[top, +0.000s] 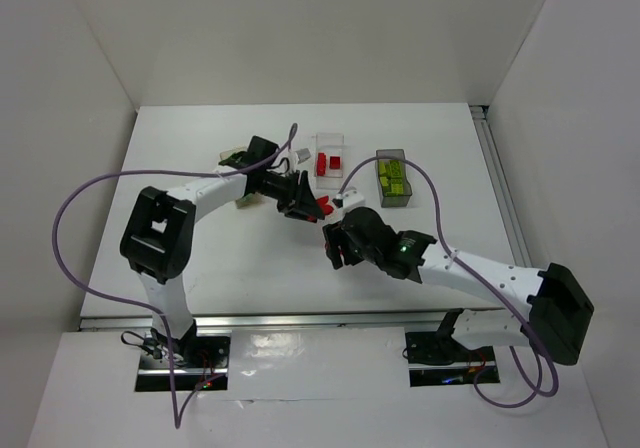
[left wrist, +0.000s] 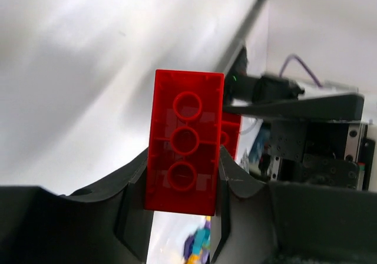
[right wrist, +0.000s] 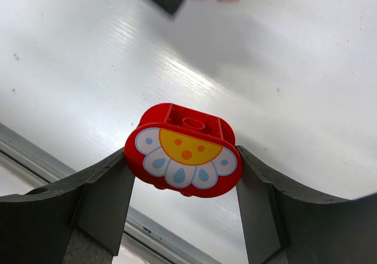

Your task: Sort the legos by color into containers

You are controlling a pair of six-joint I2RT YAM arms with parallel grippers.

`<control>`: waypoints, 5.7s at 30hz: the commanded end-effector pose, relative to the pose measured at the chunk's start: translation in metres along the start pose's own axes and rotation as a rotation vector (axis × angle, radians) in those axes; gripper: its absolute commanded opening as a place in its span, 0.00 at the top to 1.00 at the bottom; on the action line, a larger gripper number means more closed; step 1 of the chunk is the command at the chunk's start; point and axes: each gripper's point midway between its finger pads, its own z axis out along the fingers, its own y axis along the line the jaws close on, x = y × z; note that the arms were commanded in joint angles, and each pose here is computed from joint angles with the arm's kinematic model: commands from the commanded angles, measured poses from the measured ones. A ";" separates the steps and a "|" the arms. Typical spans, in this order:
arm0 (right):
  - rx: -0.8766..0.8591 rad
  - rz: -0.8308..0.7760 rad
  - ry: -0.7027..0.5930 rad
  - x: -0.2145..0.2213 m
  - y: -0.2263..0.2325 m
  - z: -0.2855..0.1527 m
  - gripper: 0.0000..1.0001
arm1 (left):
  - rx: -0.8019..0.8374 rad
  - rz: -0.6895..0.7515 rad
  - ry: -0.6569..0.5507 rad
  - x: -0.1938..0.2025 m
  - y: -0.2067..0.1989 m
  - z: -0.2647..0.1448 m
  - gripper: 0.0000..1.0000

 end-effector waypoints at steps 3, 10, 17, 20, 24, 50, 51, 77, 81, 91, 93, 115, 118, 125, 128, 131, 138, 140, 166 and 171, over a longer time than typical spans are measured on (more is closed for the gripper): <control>0.036 0.030 -0.023 -0.002 -0.004 0.003 0.53 | -0.044 0.028 -0.107 -0.036 0.001 -0.010 1.00; 0.188 0.057 -0.078 -0.040 -0.024 0.025 0.53 | -0.338 -0.029 -0.270 -0.062 0.039 -0.064 1.00; 0.201 0.169 -0.187 -0.127 -0.058 0.056 0.53 | -0.552 -0.064 -0.318 -0.042 0.065 -0.123 1.00; 0.231 0.159 -0.194 -0.147 -0.074 0.079 0.53 | -0.544 -0.084 -0.293 -0.029 0.072 -0.118 1.00; 0.265 0.122 -0.198 -0.179 -0.088 0.112 0.53 | -0.540 -0.103 -0.272 -0.014 0.080 -0.113 1.00; 0.170 0.316 -0.207 -0.145 -0.101 0.070 0.36 | -0.484 0.012 -0.113 0.004 0.074 -0.047 1.00; 0.158 0.320 -0.172 -0.126 -0.096 0.070 0.36 | -0.468 0.024 -0.092 0.011 0.073 -0.038 1.00; 0.162 0.333 -0.001 -0.050 -0.086 0.059 0.26 | -0.364 -0.103 -0.159 0.021 0.094 0.025 0.23; 0.167 0.343 0.012 -0.042 -0.086 0.053 0.26 | -0.363 -0.098 -0.152 0.021 0.093 0.029 0.41; 0.035 0.324 0.071 -0.025 -0.064 0.035 0.24 | -0.333 -0.078 -0.158 0.011 0.077 0.027 0.95; -0.006 0.310 0.083 -0.022 -0.055 0.033 0.23 | -0.306 -0.062 -0.162 0.010 0.066 0.024 1.00; -0.597 0.419 -0.132 -0.103 -0.021 -0.008 0.10 | 0.207 0.189 -0.164 -0.007 -0.035 -0.027 1.00; -0.590 0.425 -0.150 -0.105 -0.023 -0.004 0.13 | 0.218 0.211 -0.167 -0.007 -0.040 -0.030 1.00; -0.651 0.464 -0.153 -0.102 -0.017 0.000 0.25 | 0.253 0.245 -0.168 -0.003 -0.054 -0.036 1.00; -0.688 0.487 -0.154 -0.100 -0.013 0.002 0.36 | 0.265 0.255 -0.168 -0.001 -0.058 -0.038 1.00; -0.710 0.493 -0.161 -0.098 -0.012 0.005 0.39 | 0.274 0.257 -0.164 0.002 -0.060 -0.040 1.00; -0.752 0.496 -0.232 -0.113 -0.013 -0.007 0.65 | 0.287 0.265 -0.149 0.003 -0.059 -0.042 1.00; -0.765 0.480 -0.245 -0.114 -0.011 -0.011 0.63 | 0.293 0.267 -0.142 0.003 -0.062 -0.043 1.00; -0.497 0.514 -0.171 -0.089 -0.059 0.000 0.88 | 0.179 0.206 -0.185 -0.021 -0.036 -0.063 1.00; -0.375 0.490 -0.163 -0.085 -0.085 0.001 0.88 | 0.130 0.197 -0.256 -0.041 -0.026 -0.085 1.00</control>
